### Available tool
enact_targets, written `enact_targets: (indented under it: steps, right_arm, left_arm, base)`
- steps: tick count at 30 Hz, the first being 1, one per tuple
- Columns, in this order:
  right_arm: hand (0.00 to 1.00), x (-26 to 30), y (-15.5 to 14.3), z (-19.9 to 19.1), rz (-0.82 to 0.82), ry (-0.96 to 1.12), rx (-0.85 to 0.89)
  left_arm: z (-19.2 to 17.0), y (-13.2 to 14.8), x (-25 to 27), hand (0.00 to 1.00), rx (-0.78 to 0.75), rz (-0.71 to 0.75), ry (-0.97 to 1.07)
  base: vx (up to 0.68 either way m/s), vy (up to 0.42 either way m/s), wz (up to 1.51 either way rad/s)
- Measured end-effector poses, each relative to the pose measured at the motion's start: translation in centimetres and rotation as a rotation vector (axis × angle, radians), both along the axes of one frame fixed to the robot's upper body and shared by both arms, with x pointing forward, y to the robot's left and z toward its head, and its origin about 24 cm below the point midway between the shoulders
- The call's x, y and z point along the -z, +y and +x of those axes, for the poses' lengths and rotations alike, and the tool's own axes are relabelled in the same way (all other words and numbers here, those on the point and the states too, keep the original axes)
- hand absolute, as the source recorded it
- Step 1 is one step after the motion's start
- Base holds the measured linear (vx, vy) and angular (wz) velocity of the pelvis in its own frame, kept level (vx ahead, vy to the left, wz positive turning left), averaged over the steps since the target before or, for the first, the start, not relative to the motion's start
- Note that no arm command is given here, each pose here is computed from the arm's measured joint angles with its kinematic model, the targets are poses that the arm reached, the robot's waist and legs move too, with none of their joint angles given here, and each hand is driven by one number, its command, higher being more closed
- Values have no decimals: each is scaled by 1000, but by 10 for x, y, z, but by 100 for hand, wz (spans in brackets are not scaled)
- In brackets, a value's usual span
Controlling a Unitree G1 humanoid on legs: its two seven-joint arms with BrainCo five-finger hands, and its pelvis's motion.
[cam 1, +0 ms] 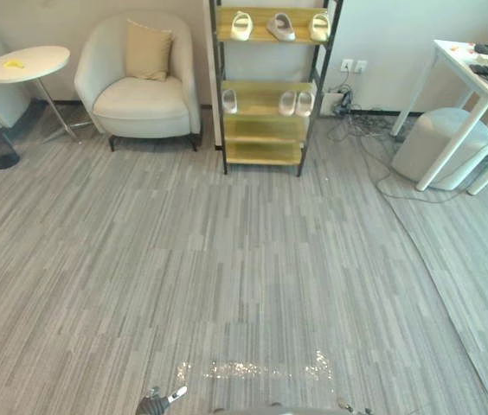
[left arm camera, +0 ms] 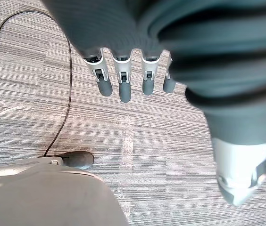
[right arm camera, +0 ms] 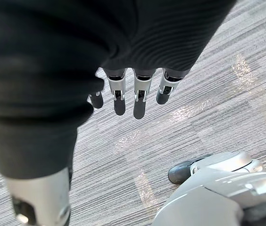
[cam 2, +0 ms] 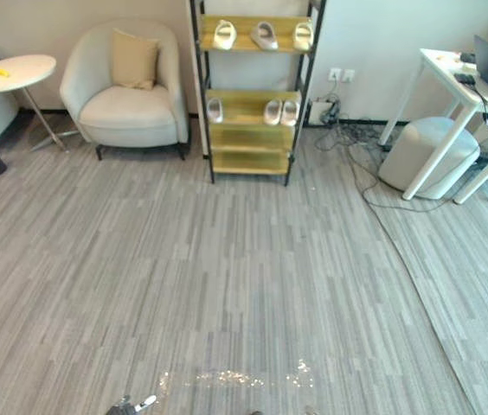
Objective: Organize the slippers on the shoe rack
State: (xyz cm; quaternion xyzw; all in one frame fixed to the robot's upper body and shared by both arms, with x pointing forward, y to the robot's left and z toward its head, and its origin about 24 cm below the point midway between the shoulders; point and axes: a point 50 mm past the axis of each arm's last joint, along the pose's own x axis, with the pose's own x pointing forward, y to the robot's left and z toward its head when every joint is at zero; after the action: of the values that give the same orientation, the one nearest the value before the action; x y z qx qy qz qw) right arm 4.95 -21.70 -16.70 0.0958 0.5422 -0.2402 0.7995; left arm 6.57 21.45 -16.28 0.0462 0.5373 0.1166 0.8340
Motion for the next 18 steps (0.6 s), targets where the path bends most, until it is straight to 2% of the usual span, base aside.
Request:
enact_targets:
  steps: [6, 14, 18]
  right_arm:
    - [0, 0, 3, 4, 3, -14, -3]
    - [0, -4, 3, 8, -13, -48, -49]
    - [0, -8, 3, 29, -19, -103, -63]
  left_arm:
    - [9, 3, -3, 0, -15, 12, -38]
    - [34, 10, -16, 0, -133, 17, -173]
    - [34, 8, -16, 0, -164, 7, -189]
  base:
    - [-12, -40, -7]
    - [37, -81, -1]
    - [280, 59, -39]
